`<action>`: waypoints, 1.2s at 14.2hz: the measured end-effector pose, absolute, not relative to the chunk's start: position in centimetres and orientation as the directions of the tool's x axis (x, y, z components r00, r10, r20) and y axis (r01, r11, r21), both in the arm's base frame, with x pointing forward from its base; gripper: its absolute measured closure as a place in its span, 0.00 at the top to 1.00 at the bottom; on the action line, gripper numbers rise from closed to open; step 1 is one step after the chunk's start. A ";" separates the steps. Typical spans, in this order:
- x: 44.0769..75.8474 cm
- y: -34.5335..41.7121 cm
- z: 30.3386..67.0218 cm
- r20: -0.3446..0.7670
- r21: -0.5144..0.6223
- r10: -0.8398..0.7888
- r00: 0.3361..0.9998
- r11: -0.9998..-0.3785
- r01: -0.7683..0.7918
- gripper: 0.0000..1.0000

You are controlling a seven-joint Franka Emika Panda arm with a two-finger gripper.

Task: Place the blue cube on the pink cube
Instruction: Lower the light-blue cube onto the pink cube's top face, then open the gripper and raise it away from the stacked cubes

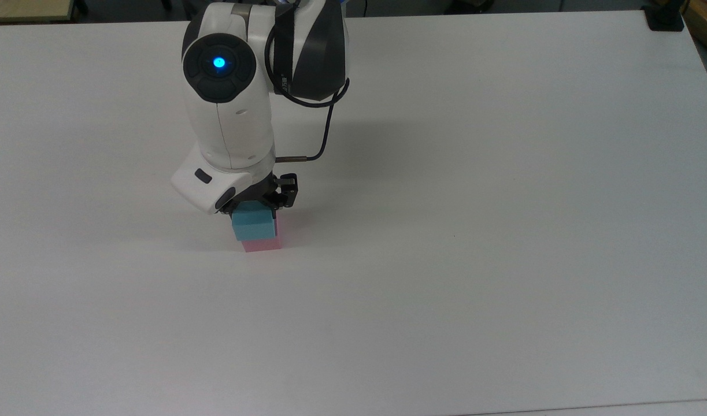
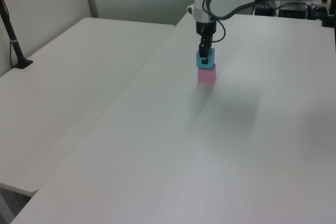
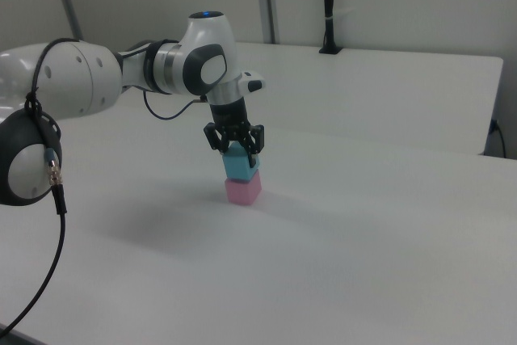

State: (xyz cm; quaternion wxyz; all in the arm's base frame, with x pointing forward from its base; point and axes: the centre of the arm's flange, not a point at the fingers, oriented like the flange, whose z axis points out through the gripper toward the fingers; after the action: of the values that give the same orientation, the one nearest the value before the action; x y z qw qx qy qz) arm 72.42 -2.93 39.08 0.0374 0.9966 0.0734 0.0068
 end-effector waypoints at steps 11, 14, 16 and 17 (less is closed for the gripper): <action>72.2 -2.9 38.2 -0.008 0.073 0.148 0.989 -0.986 0.148 1.00; 72.2 -3.0 39.9 0.016 0.077 0.146 0.989 -0.986 0.144 1.00; 71.8 -3.2 42.3 0.035 0.082 0.142 0.989 -0.987 0.138 1.00; 71.3 -3.4 43.9 0.034 0.082 0.137 0.990 -0.988 0.134 1.00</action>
State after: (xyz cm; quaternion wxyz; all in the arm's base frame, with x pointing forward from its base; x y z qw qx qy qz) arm 71.32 -3.41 43.87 0.0397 0.9967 0.0679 0.0195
